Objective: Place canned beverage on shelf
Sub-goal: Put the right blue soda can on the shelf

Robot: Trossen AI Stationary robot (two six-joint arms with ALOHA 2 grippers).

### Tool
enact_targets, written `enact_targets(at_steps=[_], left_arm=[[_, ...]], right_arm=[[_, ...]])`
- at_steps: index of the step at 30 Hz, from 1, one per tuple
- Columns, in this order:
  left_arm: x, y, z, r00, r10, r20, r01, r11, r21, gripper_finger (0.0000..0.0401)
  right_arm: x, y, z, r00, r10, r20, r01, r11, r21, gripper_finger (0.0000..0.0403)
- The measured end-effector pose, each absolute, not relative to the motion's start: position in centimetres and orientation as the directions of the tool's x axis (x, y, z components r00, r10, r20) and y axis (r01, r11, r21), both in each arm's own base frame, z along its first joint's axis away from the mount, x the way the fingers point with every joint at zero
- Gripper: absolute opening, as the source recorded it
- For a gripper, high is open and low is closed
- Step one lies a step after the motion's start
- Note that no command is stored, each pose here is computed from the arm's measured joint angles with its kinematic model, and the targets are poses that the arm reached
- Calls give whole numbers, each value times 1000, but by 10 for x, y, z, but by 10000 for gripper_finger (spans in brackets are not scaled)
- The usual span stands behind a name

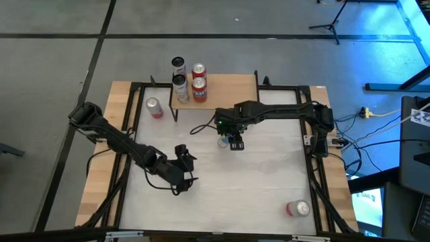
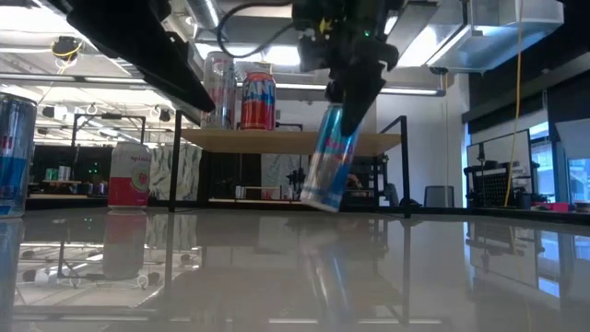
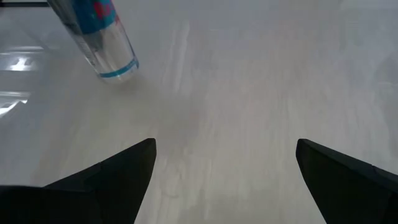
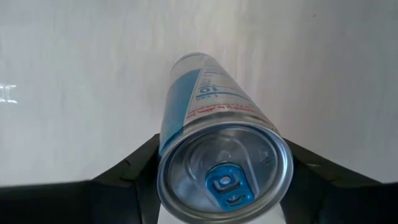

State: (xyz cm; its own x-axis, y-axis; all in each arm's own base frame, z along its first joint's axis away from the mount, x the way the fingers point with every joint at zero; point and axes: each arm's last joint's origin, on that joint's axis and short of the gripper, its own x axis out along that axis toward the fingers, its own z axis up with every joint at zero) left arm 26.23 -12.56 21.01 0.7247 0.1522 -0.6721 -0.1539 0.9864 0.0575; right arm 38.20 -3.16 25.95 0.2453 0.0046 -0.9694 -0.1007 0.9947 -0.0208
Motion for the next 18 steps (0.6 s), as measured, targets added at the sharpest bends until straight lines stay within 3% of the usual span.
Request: enact_targets(at_steps=[12, 18], left_arm=[[263, -126, 210, 727, 151, -670, -153, 987, 56, 376], [263, -126, 210, 727, 151, -670, -152, 987, 57, 376]], right_arm=[[383, -32, 244, 263, 6, -965, -104, 994, -22, 233], [384, -32, 242, 280, 6, -960, -104, 994, -24, 259]])
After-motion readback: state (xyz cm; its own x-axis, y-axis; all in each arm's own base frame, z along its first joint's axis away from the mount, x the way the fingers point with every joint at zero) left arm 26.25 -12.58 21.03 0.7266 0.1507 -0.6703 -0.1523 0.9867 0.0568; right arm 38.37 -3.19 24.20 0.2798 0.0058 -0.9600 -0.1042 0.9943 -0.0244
